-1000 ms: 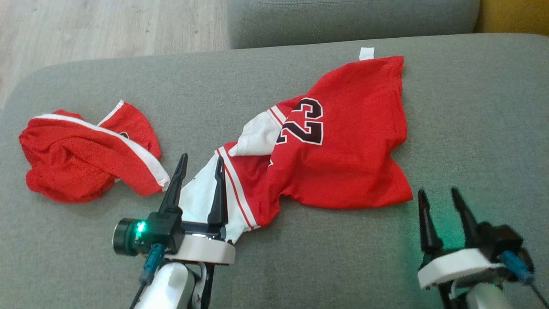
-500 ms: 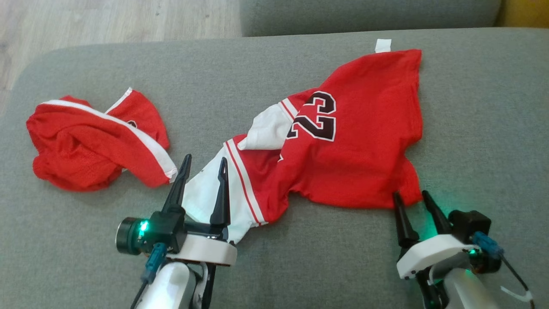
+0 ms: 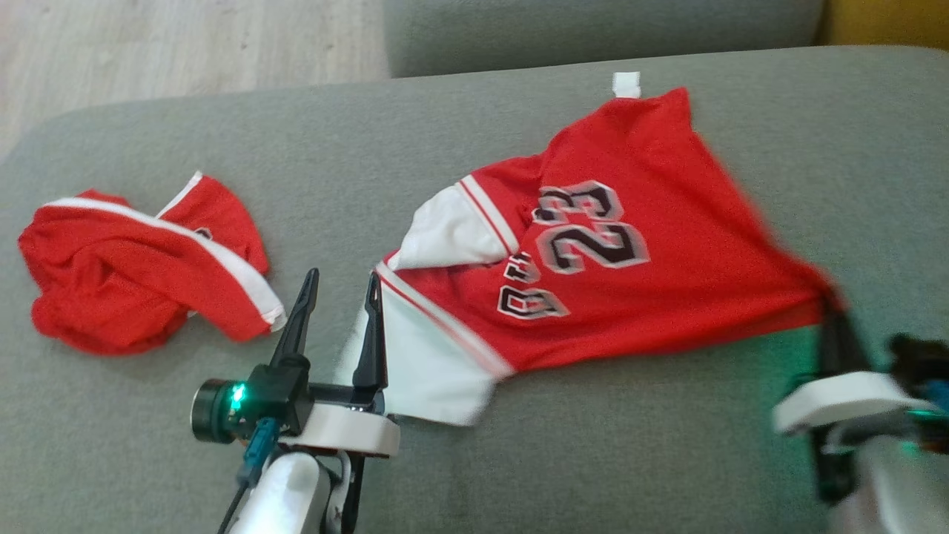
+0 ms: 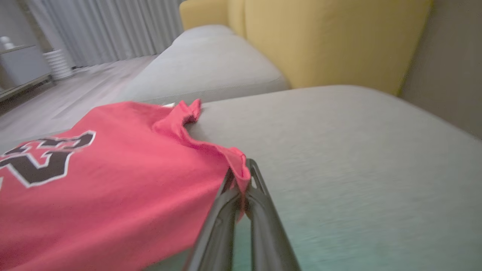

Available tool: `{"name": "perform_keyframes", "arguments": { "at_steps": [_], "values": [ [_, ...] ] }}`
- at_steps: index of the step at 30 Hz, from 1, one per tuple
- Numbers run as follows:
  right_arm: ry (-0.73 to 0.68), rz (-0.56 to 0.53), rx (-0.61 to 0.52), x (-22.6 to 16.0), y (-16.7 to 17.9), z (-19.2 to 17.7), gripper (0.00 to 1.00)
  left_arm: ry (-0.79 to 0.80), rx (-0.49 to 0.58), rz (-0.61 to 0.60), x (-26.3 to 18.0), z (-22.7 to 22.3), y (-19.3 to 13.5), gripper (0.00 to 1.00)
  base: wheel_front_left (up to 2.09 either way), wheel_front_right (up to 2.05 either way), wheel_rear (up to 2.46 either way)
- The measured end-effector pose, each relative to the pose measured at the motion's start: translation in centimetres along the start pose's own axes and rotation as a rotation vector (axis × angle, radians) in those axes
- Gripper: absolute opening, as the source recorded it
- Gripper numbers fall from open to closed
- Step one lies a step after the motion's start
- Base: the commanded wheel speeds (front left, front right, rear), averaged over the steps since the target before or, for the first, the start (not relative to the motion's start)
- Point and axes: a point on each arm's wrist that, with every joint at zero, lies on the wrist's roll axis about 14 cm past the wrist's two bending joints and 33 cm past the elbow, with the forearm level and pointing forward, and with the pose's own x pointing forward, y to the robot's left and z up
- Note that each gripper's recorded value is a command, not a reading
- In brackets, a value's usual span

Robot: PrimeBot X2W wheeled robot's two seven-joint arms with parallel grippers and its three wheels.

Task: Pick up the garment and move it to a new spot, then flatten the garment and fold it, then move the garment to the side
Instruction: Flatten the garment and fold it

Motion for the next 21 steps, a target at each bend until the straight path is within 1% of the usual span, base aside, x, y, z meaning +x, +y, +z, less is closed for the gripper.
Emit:
{"name": "perform_keyframes", "arguments": {
  "at_steps": [4, 6, 8, 9, 10, 11, 13, 15, 18, 20, 21],
  "values": [
    [-0.081, -0.175, -0.037, -1.2, -6.0, 2.7, 0.0, 0.001, -0.002, -0.026, 0.3, -0.1, -0.8, 1.0, 0.0, 0.0, 0.0],
    [-0.099, -0.258, -0.041, -2.1, -8.7, 3.3, 0.0, 0.004, -0.004, -0.041, 0.4, -0.1, -1.2, 1.0, 0.0, 0.0, 0.0],
    [-0.095, -0.31, -0.042, -2.8, -10.3, 3.2, 0.0, 0.009, -0.005, -0.045, 0.5, -0.3, -1.4, 1.0, 0.0, 0.0, 0.0],
    [-0.085, -0.319, -0.038, -2.9, -10.6, 2.9, 0.5, 0.013, -0.005, -0.046, 0.5, -0.5, -1.4, 1.0, 0.0, 0.0, 0.0],
    [-0.077, -0.323, -0.038, -3.0, -10.6, 2.6, 0.5, 0.016, -0.005, -0.046, 0.5, -0.6, -1.4, 1.0, 0.0, 0.0, 0.0],
    [-0.071, -0.32, -0.042, -2.9, -10.5, 2.4, 1.0, 0.02, -0.004, -0.046, 0.5, -0.7, -1.4, 1.0, 0.0, 0.0, 0.0],
    [-0.078, -0.302, -0.078, -2.6, -10.1, 2.9, 1.0, 0.023, -0.004, -0.045, 0.6, -0.8, -1.3, 1.0, 0.0, 0.0, 0.0],
    [-0.137, -0.269, -0.093, -2.0, -9.1, 4.8, 1.0, 0.025, -0.004, -0.044, 0.6, -0.9, -1.3, 1.0, 0.0, 0.0, 0.0],
    [-0.261, -0.124, -0.092, -0.5, -4.4, 8.5, 1.0, 0.028, -0.004, -0.039, 0.6, -1.0, -1.1, 1.0, 0.0, 0.0, 0.0],
    [-0.302, -0.005, -0.062, -0.4, -0.4, 9.4, 1.0, 0.03, -0.003, -0.034, 0.5, -1.0, -1.0, 1.0, 0.0, 0.0, 0.0],
    [-0.298, 0.04, -0.062, -0.7, 1.1, 9.1, 1.0, 0.03, -0.003, -0.033, 0.5, -1.0, -0.9, 1.0, 0.0, 0.0, 0.0]
  ]
}}
